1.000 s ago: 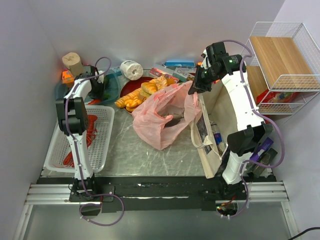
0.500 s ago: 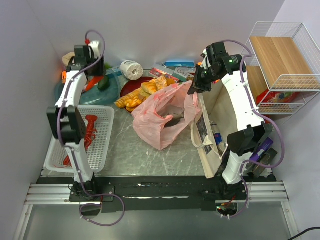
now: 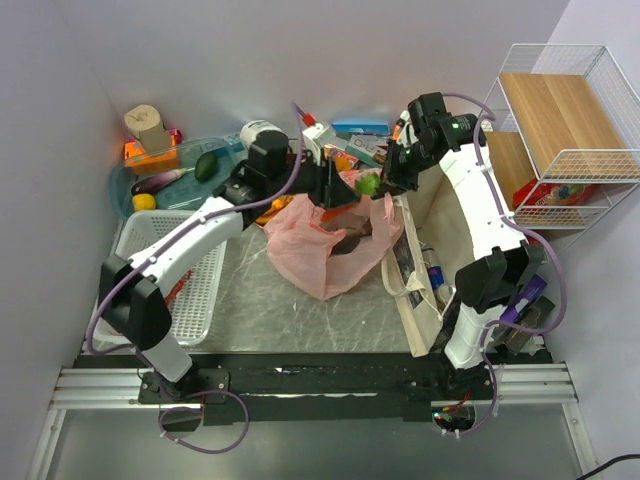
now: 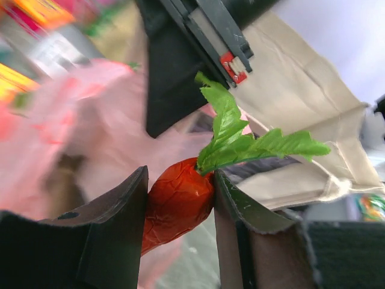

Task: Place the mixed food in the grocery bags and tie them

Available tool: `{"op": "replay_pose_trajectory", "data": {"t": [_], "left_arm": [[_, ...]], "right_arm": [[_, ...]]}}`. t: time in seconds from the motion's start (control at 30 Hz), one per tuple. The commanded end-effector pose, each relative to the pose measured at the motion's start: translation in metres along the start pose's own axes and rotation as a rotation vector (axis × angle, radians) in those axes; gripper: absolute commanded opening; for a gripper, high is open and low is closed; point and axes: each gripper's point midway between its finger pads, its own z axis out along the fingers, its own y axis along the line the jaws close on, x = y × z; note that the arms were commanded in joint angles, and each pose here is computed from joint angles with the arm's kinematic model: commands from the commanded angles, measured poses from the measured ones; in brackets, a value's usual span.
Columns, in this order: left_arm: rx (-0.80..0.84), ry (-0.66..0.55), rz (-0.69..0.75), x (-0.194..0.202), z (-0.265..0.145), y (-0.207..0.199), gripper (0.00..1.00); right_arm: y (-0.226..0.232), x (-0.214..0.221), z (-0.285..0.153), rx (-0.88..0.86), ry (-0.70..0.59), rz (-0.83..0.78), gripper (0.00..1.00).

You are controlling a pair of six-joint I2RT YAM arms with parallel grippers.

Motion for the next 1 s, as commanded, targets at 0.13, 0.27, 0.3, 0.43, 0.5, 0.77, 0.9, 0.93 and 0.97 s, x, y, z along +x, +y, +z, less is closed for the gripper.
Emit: {"op": "replay_pose_trajectory", "data": {"t": [0.13, 0.27, 0.3, 0.43, 0.5, 0.77, 0.9, 0.93, 0.97], "left_arm": [[0.106, 0.03, 0.006, 0.019, 0.016, -0.02, 0.24], [0.067, 0.04, 0.042, 0.048, 0.027, 0.0, 0.24], [0.035, 0.05, 0.066, 0.055, 0.033, 0.012, 0.24], [-0.024, 0.031, 0.108, 0.05, 0.046, 0.031, 0.24], [-0.061, 0.037, 0.114, 0.056, 0.053, 0.045, 0.25], [-0.234, 0.123, 0.152, 0.075, 0.071, 0.1, 0.31], [-0.253, 0.186, 0.093, 0.098, 0.065, 0.103, 0.58], [-0.255, 0.189, 0.095, 0.097, 0.061, 0.101, 0.68], [-0.261, 0.177, 0.099, 0.091, 0.056, 0.097, 0.73]], "right_arm": [[0.014, 0.012, -0.03, -0.056, -0.016, 0.001, 0.0], [0.025, 0.015, -0.036, -0.105, -0.011, 0.015, 0.0], [0.024, 0.016, -0.033, -0.11, -0.006, 0.02, 0.0], [0.023, 0.023, -0.034, -0.117, 0.011, 0.026, 0.0], [0.021, 0.025, -0.033, -0.11, 0.018, 0.031, 0.0], [0.024, 0.023, -0.031, -0.122, 0.034, 0.03, 0.0], [0.026, 0.022, -0.033, -0.122, 0.027, 0.03, 0.0], [0.024, 0.022, -0.033, -0.117, 0.025, 0.029, 0.0], [0.024, 0.022, -0.032, -0.114, 0.029, 0.03, 0.0]]}}
